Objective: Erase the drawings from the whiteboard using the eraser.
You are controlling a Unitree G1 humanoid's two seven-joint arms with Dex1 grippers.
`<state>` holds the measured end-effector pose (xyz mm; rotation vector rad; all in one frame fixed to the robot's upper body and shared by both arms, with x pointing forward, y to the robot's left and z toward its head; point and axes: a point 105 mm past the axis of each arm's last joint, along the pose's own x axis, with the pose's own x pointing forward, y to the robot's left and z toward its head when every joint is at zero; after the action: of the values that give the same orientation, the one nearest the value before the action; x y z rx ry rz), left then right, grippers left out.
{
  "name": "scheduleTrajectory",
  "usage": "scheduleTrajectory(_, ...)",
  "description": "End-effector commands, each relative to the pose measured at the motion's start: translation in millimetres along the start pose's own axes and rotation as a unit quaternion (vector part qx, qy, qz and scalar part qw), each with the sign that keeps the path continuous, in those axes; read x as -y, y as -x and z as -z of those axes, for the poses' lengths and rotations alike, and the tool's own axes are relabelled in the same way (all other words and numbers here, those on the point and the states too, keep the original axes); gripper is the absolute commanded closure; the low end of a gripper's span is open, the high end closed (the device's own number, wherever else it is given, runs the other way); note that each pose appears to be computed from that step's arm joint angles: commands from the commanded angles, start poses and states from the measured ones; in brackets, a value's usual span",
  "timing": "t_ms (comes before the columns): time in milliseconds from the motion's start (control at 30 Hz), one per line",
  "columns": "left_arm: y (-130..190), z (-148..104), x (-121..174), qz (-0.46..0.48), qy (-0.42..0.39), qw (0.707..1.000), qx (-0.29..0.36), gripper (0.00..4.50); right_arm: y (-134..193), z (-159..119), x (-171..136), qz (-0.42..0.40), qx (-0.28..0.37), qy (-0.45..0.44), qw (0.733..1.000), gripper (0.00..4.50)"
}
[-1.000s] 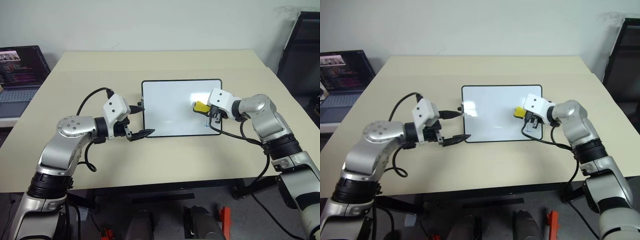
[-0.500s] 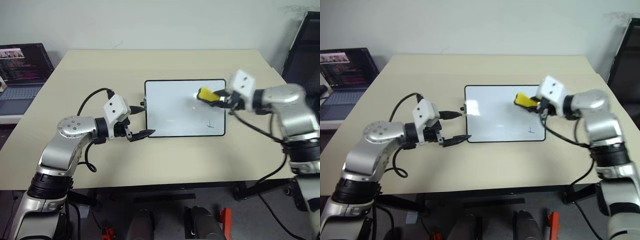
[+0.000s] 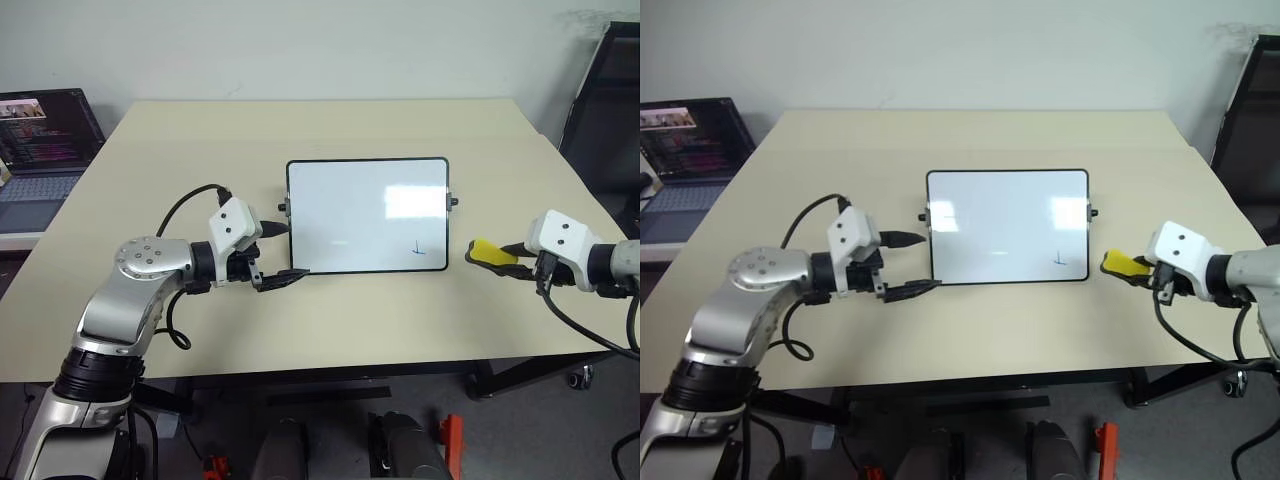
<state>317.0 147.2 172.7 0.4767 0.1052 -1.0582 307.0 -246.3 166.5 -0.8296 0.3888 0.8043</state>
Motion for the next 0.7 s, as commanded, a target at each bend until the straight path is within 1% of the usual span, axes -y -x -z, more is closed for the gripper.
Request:
scheduleTrajectory(33,3.9,-7.6,-2.2,-0.002,-0.019,1.0,0.005,0.0,10.1,-12.1,10.1,0.023,0.011,0.03,0.999,3.54)
scheduleTrajectory(233,6.4,-7.1,-4.1,-0.009,-0.02,1.0,0.002,0.0,13.0,-9.3,13.3,0.026,0.007,0.033,0.999,3.54)
scheduleTrajectory(567,9.2,-5.5,-3.3,-0.018,-0.018,1.0,0.001,0.0,8.9,-14.6,21.1,0.032,0.013,0.041,0.999,3.54)
scheduleTrajectory(700,11.0,-10.7,-11.0,-0.036,-0.026,0.999,0.011,0.0,8.8,-14.6,22.0,0.033,0.014,0.042,0.998,3.54)
